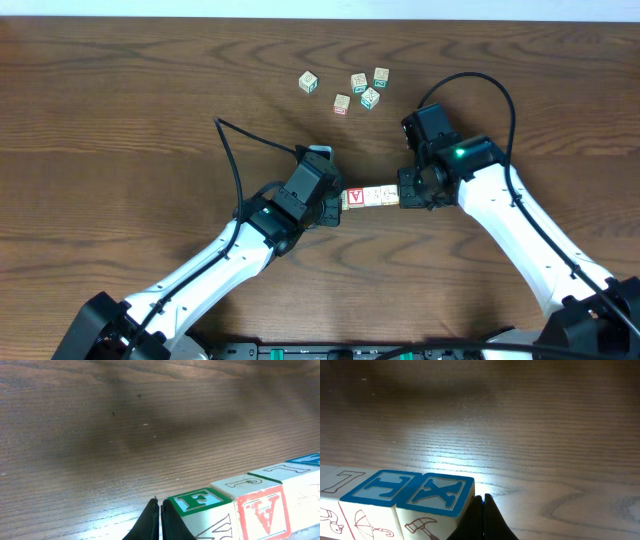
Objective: Lift 5 blocks
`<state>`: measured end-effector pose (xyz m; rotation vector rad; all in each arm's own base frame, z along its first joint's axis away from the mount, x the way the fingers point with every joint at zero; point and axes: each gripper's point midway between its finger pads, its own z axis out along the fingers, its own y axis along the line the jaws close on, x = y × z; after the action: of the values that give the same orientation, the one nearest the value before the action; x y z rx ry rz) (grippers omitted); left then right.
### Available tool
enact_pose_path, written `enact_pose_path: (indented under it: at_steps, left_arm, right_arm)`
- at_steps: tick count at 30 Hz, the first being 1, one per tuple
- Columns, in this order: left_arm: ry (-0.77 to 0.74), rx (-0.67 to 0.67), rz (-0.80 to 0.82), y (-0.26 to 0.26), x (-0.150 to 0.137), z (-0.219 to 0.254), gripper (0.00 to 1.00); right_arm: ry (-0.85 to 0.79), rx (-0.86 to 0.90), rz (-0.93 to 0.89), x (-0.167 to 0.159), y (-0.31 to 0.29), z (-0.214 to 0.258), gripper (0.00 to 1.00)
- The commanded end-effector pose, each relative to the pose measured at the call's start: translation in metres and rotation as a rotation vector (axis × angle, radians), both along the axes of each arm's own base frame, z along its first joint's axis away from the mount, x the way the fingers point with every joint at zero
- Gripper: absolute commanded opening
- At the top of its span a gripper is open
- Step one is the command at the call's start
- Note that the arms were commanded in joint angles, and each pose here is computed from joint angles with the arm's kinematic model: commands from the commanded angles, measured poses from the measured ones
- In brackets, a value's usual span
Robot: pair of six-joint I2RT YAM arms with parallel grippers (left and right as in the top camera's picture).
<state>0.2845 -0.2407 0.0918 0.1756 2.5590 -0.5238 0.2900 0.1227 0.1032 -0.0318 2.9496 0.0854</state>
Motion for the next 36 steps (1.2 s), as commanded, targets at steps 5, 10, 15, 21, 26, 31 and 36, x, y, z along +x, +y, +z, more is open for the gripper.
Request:
enact_pose_path:
  at_steps: [5,10,15,21,26,31,36]
  left_arm:
    - [0.038,-0.223,-0.258,-0.071,-0.035,0.039,0.07]
    - [0.044,-0.211,-0.253,-0.07,-0.034,0.034,0.07]
    - [0.059,-0.2,-0.253,-0.07,-0.035,0.027,0.07]
    - [0.073,-0.19,-0.26,-0.073,-0.037,0.02,0.07]
    - [0.064,-0.19,-0.256,-0.074,-0.035,0.02,0.07]
    - [0.062,-0.188,-0.254,-0.073,-0.035,0.02,0.07]
    - [0.063,-0.187,-0.254,-0.073,-0.035,0.02,0.07]
  right_arm:
    - [0.102,0.311,0.155,-0.017,0.084,0.007,0.01]
    - [0.104,0.309,0.157,-0.015,0.084,0.003,0.01]
    - [0.114,0.295,0.16,-0.016,0.083,-0.003,0.01]
    - [0.124,0.292,0.158,-0.018,0.082,-0.009,0.01]
    - [0.125,0.296,0.158,-0.019,0.082,-0.011,0.01]
    - [0.132,0.307,0.16,-0.022,0.083,-0.017,0.01]
    - [0.147,0.333,0.154,-0.025,0.086,-0.02,0.01]
